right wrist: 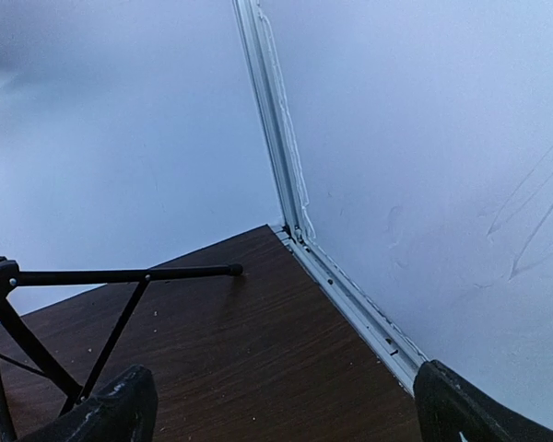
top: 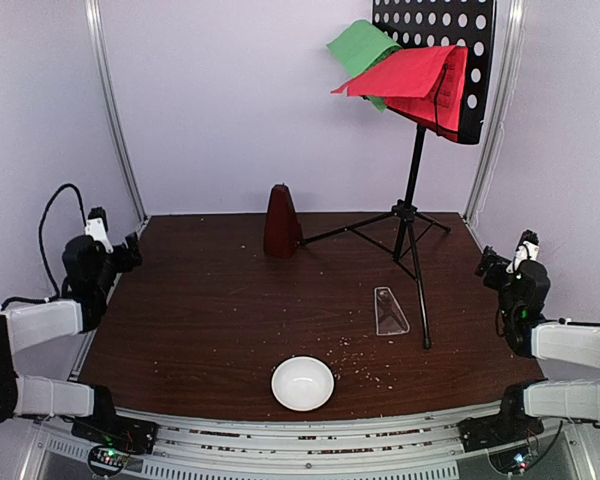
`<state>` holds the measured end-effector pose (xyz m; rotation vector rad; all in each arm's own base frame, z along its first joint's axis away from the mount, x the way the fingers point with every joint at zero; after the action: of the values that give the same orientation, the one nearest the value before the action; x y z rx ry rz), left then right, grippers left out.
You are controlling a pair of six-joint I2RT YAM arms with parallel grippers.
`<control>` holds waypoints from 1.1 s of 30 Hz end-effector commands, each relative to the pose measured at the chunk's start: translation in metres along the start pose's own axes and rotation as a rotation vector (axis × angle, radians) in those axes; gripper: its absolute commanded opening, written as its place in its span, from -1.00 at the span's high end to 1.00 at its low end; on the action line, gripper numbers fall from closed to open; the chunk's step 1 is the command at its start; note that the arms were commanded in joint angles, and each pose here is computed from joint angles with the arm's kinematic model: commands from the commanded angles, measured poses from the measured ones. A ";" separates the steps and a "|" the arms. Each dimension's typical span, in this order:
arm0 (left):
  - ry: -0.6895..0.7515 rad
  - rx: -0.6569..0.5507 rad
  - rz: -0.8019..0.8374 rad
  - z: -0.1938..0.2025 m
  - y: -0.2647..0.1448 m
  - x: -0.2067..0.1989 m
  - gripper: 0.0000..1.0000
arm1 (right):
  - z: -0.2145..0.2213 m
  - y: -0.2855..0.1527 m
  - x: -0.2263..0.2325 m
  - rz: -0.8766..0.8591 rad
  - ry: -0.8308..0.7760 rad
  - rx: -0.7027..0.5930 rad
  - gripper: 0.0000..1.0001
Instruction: Pack up the instrument practice props
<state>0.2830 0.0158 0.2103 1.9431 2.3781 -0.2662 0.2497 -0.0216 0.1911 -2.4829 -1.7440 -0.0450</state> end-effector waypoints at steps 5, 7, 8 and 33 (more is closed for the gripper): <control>-0.252 0.102 0.370 -0.111 -0.006 -0.090 -0.82 | -0.017 -0.019 -0.011 0.063 0.069 -0.076 -1.00; -0.212 0.165 0.432 -0.114 -0.003 -0.124 -0.82 | -0.019 -0.025 -0.013 0.055 0.089 -0.091 -1.00; -0.199 0.195 0.461 -0.115 -0.001 -0.139 -0.82 | -0.021 -0.027 -0.012 0.037 0.090 -0.094 -1.00; -0.170 0.295 0.298 -0.022 0.121 -0.361 -0.95 | -0.029 -0.044 -0.007 -0.102 0.154 -0.085 -1.00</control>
<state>0.4615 -0.3158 0.2668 2.4180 1.8574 -0.8836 0.2077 -0.0175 0.2222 -2.3967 -1.8320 -0.2972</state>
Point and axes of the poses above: each gripper's point midway between its finger pads, its own y axis out along the fingers, its own x axis along the line the jaws close on, z = x × y, the point moved 9 cm from there along -y, back along the fingers, and after that the axes turned 7 degrees about -y, right-handed, at the moved point
